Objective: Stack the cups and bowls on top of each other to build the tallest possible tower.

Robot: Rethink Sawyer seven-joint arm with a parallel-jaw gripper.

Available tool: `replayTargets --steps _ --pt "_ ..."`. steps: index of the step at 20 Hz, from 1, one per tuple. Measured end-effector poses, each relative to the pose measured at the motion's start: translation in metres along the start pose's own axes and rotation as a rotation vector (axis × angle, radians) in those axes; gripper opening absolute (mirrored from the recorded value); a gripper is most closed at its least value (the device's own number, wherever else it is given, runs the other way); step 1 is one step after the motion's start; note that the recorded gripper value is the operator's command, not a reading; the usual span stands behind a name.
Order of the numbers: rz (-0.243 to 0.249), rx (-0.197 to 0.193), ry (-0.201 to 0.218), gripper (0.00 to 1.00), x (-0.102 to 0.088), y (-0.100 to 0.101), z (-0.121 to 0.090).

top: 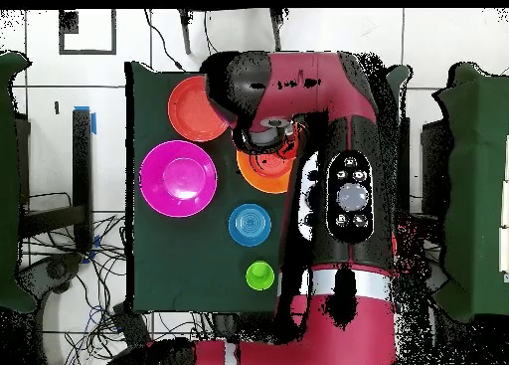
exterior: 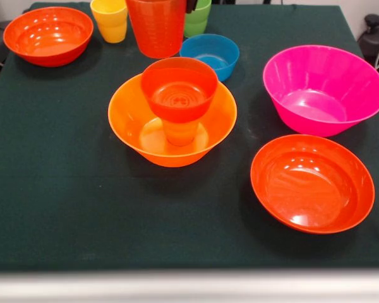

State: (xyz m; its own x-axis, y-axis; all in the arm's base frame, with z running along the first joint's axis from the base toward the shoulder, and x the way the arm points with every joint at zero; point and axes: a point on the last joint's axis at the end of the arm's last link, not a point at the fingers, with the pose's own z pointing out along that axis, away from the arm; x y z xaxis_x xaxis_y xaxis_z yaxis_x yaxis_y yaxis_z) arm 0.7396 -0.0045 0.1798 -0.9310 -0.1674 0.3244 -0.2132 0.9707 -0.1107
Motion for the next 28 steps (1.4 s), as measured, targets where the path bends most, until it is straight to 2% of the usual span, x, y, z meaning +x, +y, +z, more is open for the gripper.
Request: replayTargets --steps 5,15,28 --pt "0.005 -0.006 0.004 0.00 -0.001 0.001 -0.005" --pt "0.034 0.001 -0.013 0.00 -0.004 -0.013 -0.013" --pt "0.048 -0.012 -0.012 0.00 -0.018 -0.018 0.001"
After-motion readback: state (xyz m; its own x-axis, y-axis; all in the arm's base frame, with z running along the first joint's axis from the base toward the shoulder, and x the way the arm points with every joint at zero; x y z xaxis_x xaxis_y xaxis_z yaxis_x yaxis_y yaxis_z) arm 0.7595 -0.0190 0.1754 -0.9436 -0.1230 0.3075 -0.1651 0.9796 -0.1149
